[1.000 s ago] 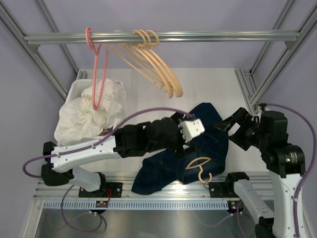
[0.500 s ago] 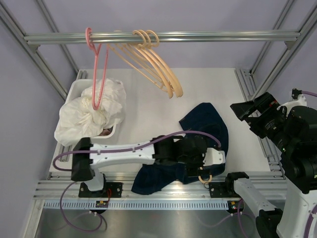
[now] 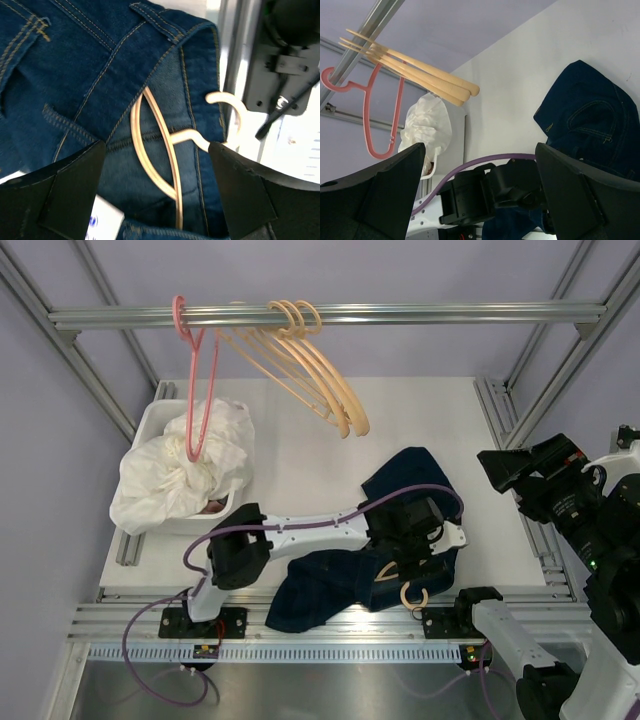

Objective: Remove the skirt from the hanger
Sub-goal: Pick up the hanger at the center of the board.

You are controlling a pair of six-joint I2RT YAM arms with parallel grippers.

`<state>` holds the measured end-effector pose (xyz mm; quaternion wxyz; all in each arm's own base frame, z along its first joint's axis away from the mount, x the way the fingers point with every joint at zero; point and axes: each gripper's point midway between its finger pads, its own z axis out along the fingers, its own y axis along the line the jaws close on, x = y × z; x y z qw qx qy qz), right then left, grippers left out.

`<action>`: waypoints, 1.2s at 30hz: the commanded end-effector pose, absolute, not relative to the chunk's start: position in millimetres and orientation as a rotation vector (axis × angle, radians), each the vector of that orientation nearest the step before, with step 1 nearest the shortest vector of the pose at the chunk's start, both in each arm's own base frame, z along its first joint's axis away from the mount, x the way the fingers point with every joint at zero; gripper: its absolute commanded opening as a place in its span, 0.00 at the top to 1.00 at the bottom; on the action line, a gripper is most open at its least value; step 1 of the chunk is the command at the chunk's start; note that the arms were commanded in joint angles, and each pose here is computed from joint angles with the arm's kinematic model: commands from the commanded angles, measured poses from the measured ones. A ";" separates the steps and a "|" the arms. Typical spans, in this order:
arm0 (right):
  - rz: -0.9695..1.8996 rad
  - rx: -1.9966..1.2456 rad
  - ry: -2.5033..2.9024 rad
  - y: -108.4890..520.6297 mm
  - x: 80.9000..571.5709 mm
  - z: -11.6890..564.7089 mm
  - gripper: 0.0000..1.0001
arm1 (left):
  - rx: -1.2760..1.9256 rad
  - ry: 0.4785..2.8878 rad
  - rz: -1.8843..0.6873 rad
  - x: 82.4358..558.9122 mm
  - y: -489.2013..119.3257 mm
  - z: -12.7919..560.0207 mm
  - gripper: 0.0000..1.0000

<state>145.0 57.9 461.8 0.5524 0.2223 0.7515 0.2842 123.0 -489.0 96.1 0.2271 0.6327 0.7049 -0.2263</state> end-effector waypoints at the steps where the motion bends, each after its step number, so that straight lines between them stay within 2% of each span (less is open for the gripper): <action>1: 0.644 0.511 1.777 54.9 143.7 462.4 0.01 | 1.700 1.942 -0.712 133.1 -512.7 101.0 0.10; 6: 0.633 0.504 1.776 53.7 143.1 462.0 0.01 | 1.714 2.013 -0.674 137.7 -519.3 74.1 0.06; 15: 0.626 0.500 1.771 52.7 142.9 465.3 0.01 | 1.586 2.162 -0.526 162.2 -511.6 43.4 0.08; 18: 0.626 0.498 1.773 53.0 143.1 464.8 0.00 | 1.515 2.164 -0.492 163.9 -509.3 59.5 0.09; 25: 0.659 0.491 1.796 59.3 147.7 458.7 0.01 | 1.283 2.158 -0.222 178.2 -484.3 74.6 0.07; 33: 0.695 0.491 1.807 64.6 147.8 453.5 0.00 | 1.224 2.120 -0.093 175.2 -477.5 83.4 0.06; 36: 0.691 0.491 1.803 64.0 146.9 454.2 0.01 | 1.230 2.135 -0.125 166.2 -478.6 79.9 0.06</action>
